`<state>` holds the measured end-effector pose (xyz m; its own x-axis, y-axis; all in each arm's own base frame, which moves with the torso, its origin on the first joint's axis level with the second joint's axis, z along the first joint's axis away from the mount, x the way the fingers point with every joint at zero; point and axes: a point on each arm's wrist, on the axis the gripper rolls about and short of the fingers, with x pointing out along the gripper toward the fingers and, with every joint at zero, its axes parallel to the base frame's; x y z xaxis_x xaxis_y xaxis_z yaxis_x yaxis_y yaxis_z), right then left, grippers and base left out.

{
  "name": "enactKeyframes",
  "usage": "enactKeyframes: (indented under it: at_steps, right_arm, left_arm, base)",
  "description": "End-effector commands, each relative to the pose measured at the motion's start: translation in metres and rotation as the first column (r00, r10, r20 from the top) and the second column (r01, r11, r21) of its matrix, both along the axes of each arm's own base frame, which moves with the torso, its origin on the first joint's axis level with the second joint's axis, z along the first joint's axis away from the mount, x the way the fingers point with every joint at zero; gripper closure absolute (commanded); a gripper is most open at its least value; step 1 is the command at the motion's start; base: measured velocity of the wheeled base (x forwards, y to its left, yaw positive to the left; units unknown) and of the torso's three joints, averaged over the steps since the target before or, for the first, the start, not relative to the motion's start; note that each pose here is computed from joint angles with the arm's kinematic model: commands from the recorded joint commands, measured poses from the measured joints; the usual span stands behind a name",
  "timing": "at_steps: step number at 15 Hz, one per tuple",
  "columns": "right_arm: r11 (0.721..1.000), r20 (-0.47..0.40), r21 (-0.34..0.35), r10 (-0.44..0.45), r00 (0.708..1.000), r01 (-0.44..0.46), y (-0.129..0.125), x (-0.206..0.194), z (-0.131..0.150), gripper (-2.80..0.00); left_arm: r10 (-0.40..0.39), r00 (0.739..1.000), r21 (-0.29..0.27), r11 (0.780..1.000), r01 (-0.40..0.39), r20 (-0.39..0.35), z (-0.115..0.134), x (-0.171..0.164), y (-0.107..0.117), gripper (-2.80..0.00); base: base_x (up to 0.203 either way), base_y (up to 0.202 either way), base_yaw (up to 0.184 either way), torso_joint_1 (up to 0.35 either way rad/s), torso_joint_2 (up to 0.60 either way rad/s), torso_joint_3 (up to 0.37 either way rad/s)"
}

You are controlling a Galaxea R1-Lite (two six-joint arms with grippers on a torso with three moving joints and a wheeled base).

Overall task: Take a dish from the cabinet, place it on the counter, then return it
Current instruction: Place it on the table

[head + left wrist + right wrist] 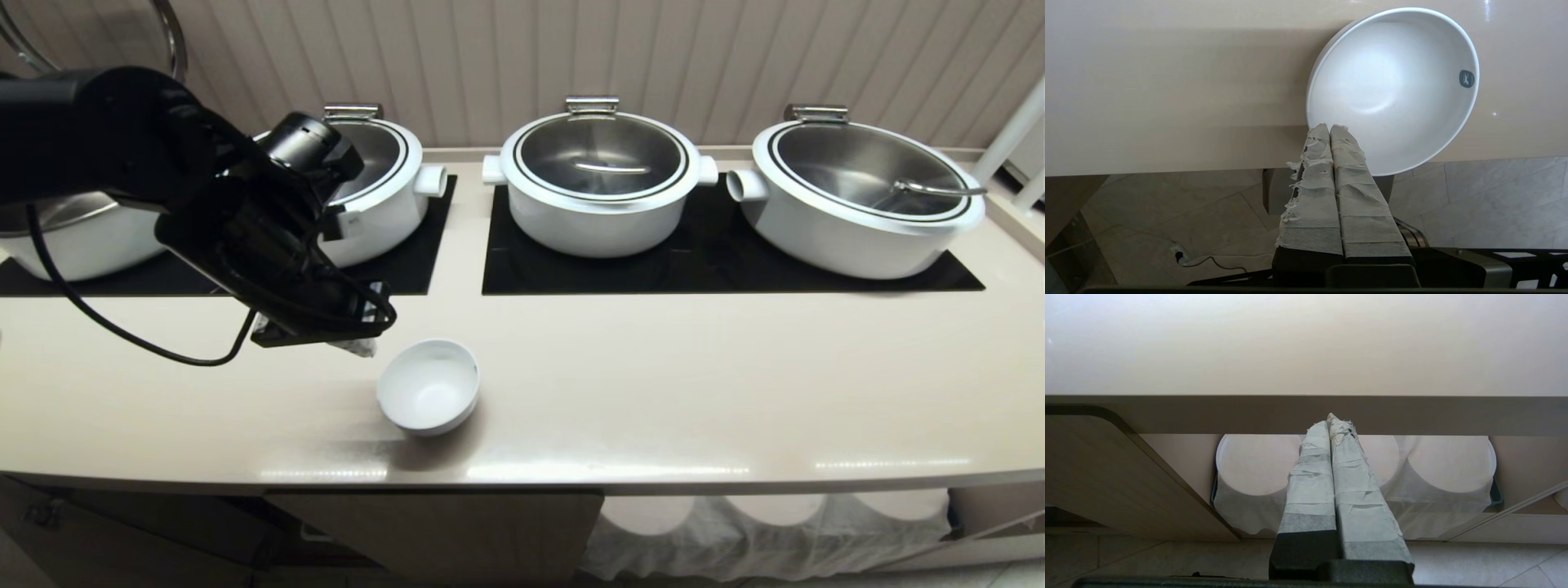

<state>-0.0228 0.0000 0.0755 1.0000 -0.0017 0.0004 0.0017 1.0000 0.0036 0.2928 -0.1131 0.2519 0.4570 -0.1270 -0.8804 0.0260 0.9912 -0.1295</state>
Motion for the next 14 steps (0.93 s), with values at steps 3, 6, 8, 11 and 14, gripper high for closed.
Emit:
enactKeyframes:
  at_steps: [3,6,8,11,14]
  right_arm:
    - [1.0,0.0,0.001,0.0,1.0,0.0,0.0,0.0,0.0,0.0]
    - [1.0,0.001,-0.001,0.002,1.0,-0.002,0.0,0.0,0.0001,0.0]
    - [1.0,0.0,-0.001,0.001,1.0,-0.001,0.0,0.0,0.0,0.0]
    - [1.0,0.0,0.001,0.0,1.0,0.0,0.0,0.0,0.0,0.0]
    - [1.0,0.0,0.0,0.001,1.0,-0.001,0.0,0.0,0.0,0.0]
  left_arm:
    - [0.008,1.0,0.001,1.0,-0.008,-0.011,-0.0009,-0.0004,0.0009,0.0]
    - [0.037,0.999,-0.012,0.999,-0.037,-0.021,-0.003,0.0013,-0.0002,0.0]
    - [0.05,0.998,-0.02,0.999,-0.05,-0.025,-0.0031,0.0012,-0.0002,0.0]
    - [0.063,0.998,-0.031,0.997,-0.064,-0.026,-0.0025,0.0009,-0.0002,-2.8]
    - [0.062,0.998,-0.04,0.997,-0.063,-0.025,-0.0006,-0.0011,0.0004,-2.8]
  base:
    - [0.0,0.0,0.0,0.0,0.0,0.0]
    - [0.0,0.0,0.0,0.0,0.0,0.0]
    - [0.0,0.0,0.0,0.0,0.0,0.0]
    - [0.0,0.0,0.0,0.0,0.0,0.0]
    - [0.0,0.0,0.0,0.0,0.0,0.0]
